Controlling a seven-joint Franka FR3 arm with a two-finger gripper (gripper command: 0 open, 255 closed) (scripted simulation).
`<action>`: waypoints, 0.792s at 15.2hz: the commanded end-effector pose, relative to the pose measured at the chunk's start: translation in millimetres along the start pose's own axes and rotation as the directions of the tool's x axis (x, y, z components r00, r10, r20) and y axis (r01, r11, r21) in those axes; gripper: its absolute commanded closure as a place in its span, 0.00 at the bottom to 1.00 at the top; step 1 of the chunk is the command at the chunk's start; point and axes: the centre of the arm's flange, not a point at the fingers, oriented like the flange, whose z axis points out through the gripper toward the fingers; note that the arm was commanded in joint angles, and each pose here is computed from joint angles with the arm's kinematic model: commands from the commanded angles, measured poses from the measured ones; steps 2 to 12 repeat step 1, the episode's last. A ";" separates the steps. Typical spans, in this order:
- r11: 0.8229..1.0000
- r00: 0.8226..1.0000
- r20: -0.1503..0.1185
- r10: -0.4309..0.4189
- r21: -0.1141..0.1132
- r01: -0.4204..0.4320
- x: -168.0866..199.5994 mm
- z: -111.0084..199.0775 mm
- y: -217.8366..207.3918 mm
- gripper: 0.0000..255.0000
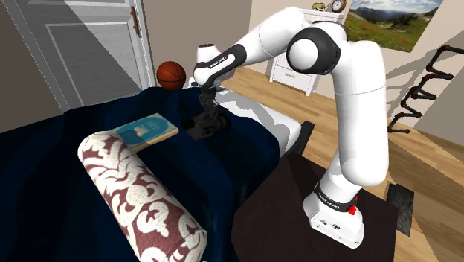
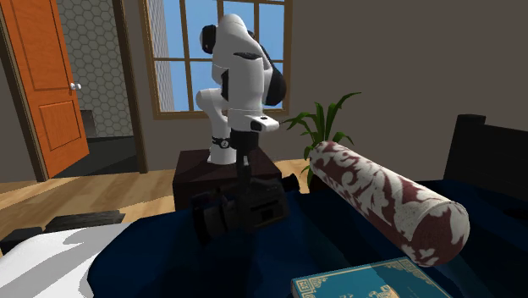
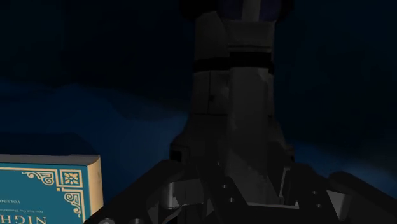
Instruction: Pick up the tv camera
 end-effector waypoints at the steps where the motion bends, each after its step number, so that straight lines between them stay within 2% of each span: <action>1: 1.000 1.000 0.000 0.000 -0.003 0.000 -1.2 -5.1 0.5 1.00; 12: 1.000 1.000 0.000 0.000 -0.003 0.000 -1.2 -5.1 0.5 1.00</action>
